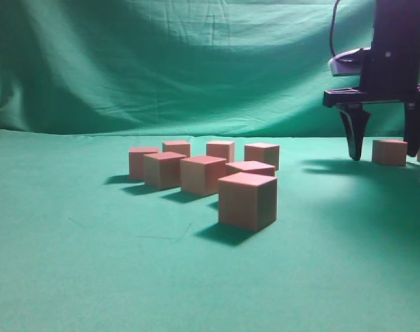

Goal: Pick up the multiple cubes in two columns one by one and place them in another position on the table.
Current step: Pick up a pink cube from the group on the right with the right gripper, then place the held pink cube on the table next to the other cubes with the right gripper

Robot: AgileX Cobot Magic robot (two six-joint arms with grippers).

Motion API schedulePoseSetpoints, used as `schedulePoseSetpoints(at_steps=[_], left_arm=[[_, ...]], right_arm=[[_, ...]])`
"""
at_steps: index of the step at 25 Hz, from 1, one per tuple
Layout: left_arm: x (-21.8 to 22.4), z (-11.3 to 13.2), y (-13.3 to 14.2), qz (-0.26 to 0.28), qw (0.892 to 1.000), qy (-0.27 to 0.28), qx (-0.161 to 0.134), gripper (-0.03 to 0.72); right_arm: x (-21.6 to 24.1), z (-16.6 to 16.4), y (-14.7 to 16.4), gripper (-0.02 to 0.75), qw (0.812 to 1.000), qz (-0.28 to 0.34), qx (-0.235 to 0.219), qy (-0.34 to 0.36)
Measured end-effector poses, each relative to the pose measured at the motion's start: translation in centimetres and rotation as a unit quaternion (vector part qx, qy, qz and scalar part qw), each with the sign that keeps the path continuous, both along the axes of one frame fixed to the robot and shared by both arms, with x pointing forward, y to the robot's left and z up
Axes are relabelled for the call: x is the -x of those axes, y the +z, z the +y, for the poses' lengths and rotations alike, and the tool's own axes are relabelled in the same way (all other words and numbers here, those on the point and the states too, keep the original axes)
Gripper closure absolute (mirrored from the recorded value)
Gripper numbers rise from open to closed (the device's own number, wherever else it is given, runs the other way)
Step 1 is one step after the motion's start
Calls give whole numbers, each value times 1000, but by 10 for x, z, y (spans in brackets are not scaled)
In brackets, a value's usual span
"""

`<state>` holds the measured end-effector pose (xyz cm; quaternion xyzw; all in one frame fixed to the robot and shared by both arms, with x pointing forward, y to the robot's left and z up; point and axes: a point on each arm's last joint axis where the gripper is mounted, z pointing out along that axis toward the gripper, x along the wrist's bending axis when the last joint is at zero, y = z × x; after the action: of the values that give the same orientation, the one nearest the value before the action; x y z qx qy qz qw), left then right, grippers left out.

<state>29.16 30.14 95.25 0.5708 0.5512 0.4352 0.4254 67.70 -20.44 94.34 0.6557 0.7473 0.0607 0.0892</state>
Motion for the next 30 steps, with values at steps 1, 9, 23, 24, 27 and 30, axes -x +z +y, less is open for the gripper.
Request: schedulePoseSetpoints(at_steps=[1,9,23,24,27,30], left_arm=[[0,0,0,0,1000,0,0,688],[0,0,0,0,1000,0,0,688],[0,0,0,0,1000,0,0,688],[0,0,0,0,1000,0,0,688],[0,0,0,0,1000,0,0,688],[0,0,0,0,1000,0,0,688]], right_arm=[[0,1,-2,204,1000,4,-3,1],[-1,3,-7,331,1000,11,-14,3],[13,14,84,482,998,-38,-19,36],[21,20,100,482,998,-49,-21,45],[48,39,142,482,994,-74,-29,79],[81,64,177,482,987,-97,-39,123]])
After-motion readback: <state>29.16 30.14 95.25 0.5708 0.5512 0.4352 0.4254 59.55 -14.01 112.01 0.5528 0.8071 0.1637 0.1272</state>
